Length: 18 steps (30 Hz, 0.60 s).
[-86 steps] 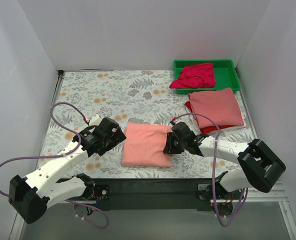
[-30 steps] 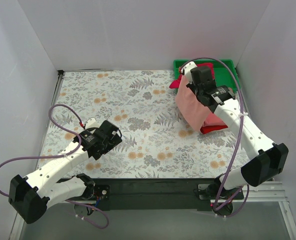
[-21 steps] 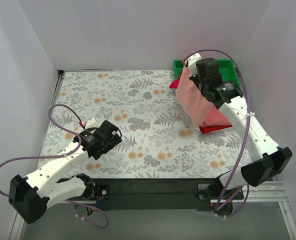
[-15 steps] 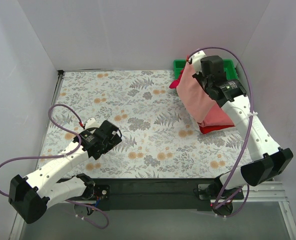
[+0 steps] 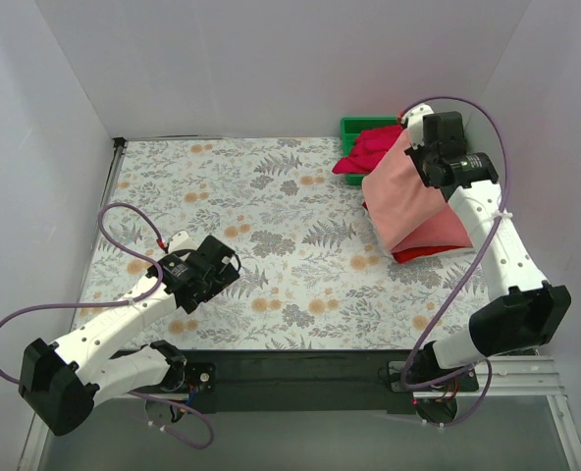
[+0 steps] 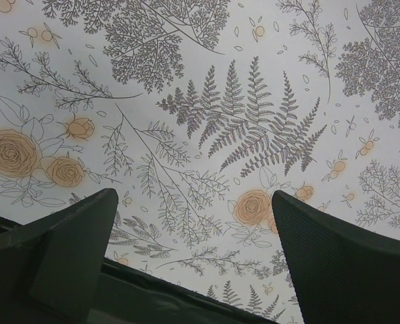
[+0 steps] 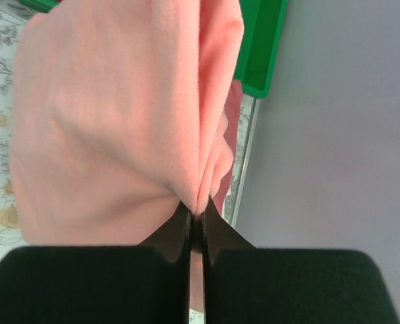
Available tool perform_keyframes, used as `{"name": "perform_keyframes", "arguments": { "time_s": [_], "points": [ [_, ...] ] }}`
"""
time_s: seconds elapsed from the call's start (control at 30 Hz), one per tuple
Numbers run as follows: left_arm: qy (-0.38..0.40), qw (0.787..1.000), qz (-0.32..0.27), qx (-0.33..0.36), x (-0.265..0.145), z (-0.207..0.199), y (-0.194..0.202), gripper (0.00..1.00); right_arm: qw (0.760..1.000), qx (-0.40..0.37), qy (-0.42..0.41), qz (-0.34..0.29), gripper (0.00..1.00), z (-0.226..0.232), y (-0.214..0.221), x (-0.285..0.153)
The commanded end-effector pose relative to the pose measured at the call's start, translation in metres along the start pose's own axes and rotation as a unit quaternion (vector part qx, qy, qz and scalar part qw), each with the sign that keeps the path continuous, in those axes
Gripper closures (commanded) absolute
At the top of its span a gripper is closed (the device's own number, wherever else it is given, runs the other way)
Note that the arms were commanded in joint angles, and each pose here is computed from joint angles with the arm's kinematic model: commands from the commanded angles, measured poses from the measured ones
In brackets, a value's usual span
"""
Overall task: Fold and stack the t-shirts
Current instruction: Neatly place the folded tshirt to the corner
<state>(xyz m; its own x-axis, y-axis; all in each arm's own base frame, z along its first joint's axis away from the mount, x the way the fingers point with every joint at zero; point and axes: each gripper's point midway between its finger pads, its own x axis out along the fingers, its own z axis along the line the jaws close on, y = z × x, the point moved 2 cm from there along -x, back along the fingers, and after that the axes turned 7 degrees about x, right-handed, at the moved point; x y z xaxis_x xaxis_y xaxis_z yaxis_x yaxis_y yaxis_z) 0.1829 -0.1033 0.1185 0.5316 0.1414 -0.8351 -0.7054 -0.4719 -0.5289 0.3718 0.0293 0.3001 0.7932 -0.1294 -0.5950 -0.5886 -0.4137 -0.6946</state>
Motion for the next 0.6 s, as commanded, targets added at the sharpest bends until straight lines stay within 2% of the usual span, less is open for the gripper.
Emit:
{"name": "perform_keyframes", "arguments": {
  "time_s": [0.0,0.27,0.47,0.5,0.53,0.57],
  "points": [
    [-0.004,1.000,-0.022,-0.003,-0.002,0.000,-0.009,0.02,0.999,0.030,0.028,-0.005,0.99,-0.027,0.002,0.015],
    [-0.009,1.000,-0.027,-0.007,-0.003,0.002,-0.011,0.02,0.998,0.060,-0.002,0.011,0.99,-0.047,0.035,0.062],
    [-0.007,0.999,-0.031,-0.012,-0.005,0.002,-0.013,0.02,0.988,0.135,0.036,0.074,0.99,-0.069,0.082,0.105],
    [-0.008,0.999,-0.030,-0.011,-0.005,0.002,-0.012,0.02,0.984,0.150,0.045,0.083,0.89,-0.075,0.089,0.110],
    [-0.007,0.999,-0.029,-0.011,-0.005,0.002,-0.012,0.02,0.978,0.176,0.055,0.095,0.72,-0.077,0.096,0.118],
    [-0.008,0.999,-0.029,-0.011,-0.005,0.003,-0.012,0.02,0.975,0.190,0.060,0.102,0.45,-0.079,0.101,0.122]
  ]
}}
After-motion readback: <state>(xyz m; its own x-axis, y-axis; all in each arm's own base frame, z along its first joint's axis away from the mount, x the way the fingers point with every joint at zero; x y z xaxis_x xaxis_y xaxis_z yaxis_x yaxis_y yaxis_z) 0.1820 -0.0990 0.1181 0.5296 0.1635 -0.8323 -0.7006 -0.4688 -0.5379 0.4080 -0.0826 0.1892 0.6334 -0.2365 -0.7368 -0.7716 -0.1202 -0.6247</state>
